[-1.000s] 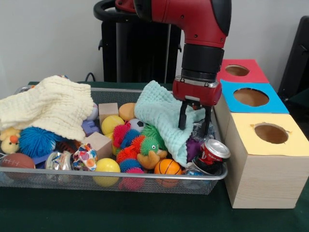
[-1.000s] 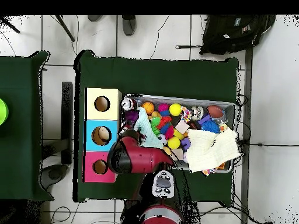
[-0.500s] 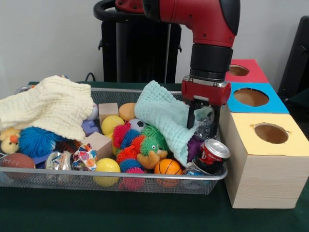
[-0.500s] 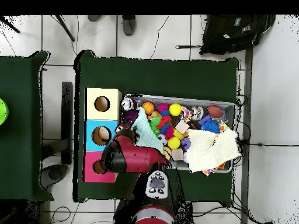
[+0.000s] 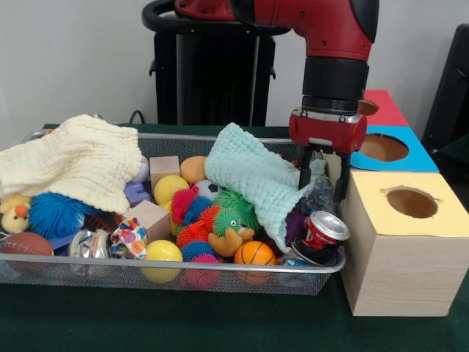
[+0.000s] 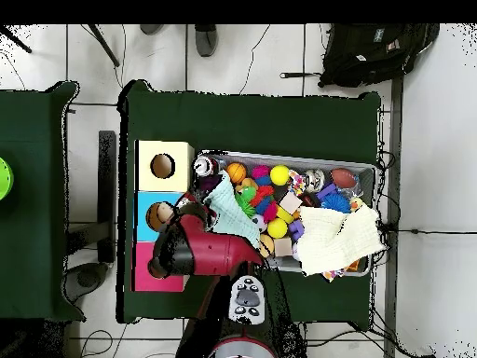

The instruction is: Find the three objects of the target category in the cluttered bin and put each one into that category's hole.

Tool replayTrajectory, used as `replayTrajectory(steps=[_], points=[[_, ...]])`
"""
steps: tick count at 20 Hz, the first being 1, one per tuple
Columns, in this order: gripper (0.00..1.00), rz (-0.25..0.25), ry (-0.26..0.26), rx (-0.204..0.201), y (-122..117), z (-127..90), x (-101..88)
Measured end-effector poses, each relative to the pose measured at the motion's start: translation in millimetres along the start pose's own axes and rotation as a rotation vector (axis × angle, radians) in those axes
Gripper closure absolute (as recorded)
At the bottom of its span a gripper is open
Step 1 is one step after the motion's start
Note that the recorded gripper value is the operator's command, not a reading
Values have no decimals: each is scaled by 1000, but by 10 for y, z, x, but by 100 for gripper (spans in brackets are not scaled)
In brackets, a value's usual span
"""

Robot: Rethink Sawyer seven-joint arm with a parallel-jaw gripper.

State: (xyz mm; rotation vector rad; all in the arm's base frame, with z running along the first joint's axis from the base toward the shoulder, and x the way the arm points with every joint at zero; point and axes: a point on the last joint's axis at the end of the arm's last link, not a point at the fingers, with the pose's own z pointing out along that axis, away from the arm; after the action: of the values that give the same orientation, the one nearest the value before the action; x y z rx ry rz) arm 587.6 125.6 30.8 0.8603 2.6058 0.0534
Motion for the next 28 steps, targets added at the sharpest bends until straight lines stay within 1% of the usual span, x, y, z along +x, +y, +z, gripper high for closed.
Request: replayTrajectory(steps=[1, 8, 10, 12, 14, 16, 18, 24, 25, 28], points=[[0, 13, 3, -8, -1, -15, -34], [0, 44, 14, -20, -35, -34, -111], [0, 65, 13, -28, -58, -44, -200], [0, 70, 12, -31, -61, -45, -224], [0, 83, 10, -35, -83, -47, -289], [0, 92, 7, -35, -108, -51, -338], [0, 104, 1, -32, -154, -72, -425], [0, 111, -11, -27, -276, -157, -624], [0, 105, -20, -28, -331, -184, -693], [0, 94, -30, -26, -413, -202, -758]])
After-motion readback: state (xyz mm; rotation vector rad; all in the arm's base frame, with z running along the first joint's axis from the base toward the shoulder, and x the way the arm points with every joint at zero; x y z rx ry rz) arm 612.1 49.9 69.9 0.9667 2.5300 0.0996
